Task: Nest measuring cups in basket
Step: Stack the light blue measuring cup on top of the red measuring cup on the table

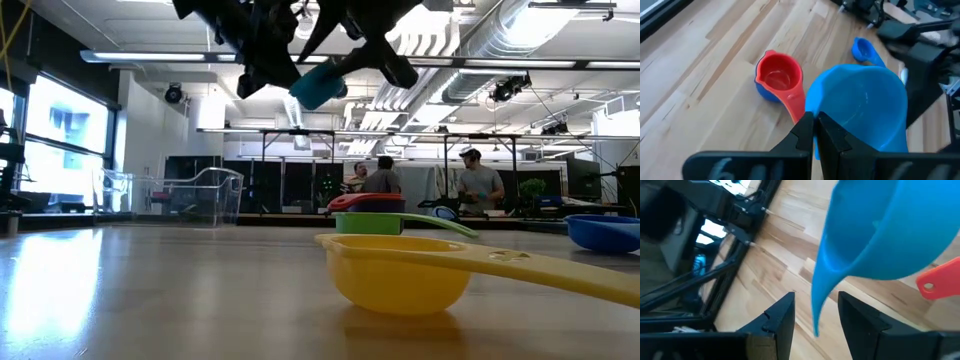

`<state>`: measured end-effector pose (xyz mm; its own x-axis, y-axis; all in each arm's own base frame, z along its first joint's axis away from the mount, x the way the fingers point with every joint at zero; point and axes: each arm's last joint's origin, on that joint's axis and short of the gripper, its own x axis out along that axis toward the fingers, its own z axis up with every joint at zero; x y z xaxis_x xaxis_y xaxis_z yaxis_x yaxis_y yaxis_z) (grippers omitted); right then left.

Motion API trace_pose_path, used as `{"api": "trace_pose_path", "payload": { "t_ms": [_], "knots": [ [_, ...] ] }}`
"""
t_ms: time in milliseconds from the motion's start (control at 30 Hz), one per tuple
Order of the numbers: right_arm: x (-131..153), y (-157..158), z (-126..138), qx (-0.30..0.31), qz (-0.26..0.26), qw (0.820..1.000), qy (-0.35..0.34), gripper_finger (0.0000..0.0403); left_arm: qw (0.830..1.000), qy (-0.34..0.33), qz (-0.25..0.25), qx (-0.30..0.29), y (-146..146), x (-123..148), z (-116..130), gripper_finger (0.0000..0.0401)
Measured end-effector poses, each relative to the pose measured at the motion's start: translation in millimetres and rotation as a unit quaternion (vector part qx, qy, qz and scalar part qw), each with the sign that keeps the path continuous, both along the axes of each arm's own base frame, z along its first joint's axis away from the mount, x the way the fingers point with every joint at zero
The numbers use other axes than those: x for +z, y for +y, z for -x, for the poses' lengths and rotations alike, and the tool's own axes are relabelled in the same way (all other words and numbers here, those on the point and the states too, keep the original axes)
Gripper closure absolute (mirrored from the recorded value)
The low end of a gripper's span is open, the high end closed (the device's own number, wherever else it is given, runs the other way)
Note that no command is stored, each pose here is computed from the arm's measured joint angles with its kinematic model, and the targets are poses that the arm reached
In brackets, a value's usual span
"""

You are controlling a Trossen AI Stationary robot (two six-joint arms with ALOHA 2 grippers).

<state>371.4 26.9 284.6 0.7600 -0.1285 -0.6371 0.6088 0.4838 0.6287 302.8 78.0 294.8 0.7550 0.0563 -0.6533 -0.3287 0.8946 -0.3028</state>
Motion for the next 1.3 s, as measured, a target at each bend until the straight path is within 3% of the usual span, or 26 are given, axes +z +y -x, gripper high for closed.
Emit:
{"api": "trace_pose_path", "payload": {
  "t_ms": [200, 400, 467, 933, 1100, 1300],
  "knots": [
    [-3, -1, -1, -0.009, 0.001, 1.0, 0.007, 0.0281, 1.0, -0.005, -0.001, 0.0, 0, 1, -1, 0.04],
    [-3, -1, -2, -0.013, 0.005, 1.0, 0.003, 0.0378, 1.0, -0.005, -0.001, 0.001, 0, 1, -1, 0.04],
    [-3, -2, -2, -0.019, 0.01, 1.0, 0.002, 0.0394, 1.0, -0.006, -0.002, 0.0, 0, 1, -1, 0.0396],
    [-6, -7, 2, -0.027, 0.004, 0.999, 0.027, 0.04, 0.999, -0.017, -0.017, -0.029, 1, 3, -1, 0.0327],
    [-4, -18, 11, -0.024, 0.013, 0.998, 0.06, 0.0401, 0.999, -0.042, 0.013, 0.008, 10, 6, -2, 0.0299],
    [5, -39, 23, -0.001, 0.033, 0.996, 0.081, 0.0402, 0.998, -0.048, 0.015, 0.03, 27, 8, 4, 0.0295]
  ]
}}
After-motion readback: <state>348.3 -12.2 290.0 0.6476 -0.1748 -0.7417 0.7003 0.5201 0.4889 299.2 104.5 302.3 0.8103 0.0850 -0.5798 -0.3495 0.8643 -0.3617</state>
